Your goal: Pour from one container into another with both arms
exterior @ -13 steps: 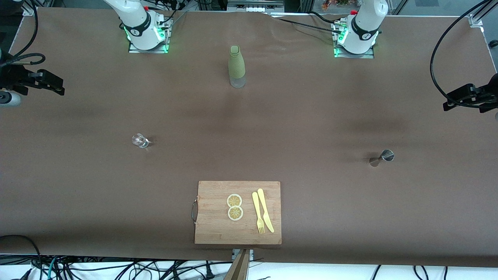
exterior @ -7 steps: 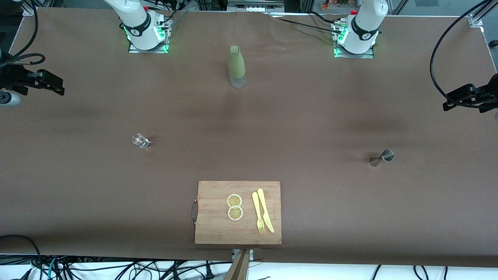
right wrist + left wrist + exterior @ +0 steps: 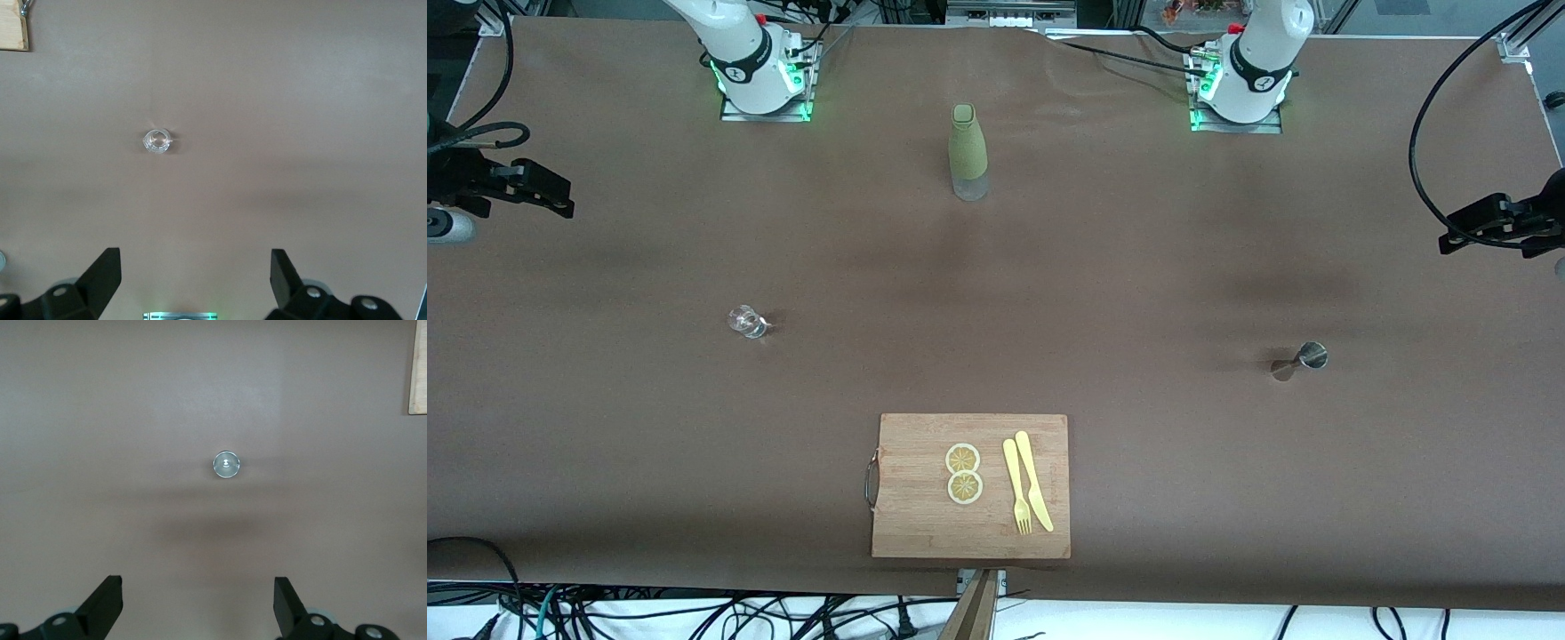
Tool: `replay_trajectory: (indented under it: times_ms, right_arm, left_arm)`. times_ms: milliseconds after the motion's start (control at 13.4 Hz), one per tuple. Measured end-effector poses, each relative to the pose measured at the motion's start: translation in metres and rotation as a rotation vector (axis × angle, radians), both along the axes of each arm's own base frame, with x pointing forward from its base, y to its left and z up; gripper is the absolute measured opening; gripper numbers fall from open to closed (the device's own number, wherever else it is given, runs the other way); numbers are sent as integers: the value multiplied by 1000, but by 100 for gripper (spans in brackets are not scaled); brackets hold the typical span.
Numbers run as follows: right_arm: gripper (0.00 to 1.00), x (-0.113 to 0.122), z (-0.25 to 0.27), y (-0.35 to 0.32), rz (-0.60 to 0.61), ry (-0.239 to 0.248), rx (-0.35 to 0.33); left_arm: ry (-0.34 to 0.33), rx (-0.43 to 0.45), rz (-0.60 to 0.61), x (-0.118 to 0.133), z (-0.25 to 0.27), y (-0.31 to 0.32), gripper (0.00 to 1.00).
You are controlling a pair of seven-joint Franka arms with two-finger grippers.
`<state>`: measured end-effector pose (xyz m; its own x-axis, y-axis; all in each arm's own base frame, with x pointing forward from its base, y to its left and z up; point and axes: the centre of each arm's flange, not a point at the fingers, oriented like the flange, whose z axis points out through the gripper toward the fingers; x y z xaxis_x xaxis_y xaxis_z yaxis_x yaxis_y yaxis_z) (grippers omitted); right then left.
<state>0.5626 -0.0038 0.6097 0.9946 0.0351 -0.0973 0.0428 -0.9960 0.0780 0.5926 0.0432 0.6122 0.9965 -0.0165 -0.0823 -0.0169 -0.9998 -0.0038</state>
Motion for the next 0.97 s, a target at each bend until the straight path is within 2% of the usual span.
replay_trajectory:
  times_ms: [968]
  right_arm:
    - [100,2,-5,-3,-6,9,-1]
  left_arm:
    - [9,2,-1,1,-6,0,100]
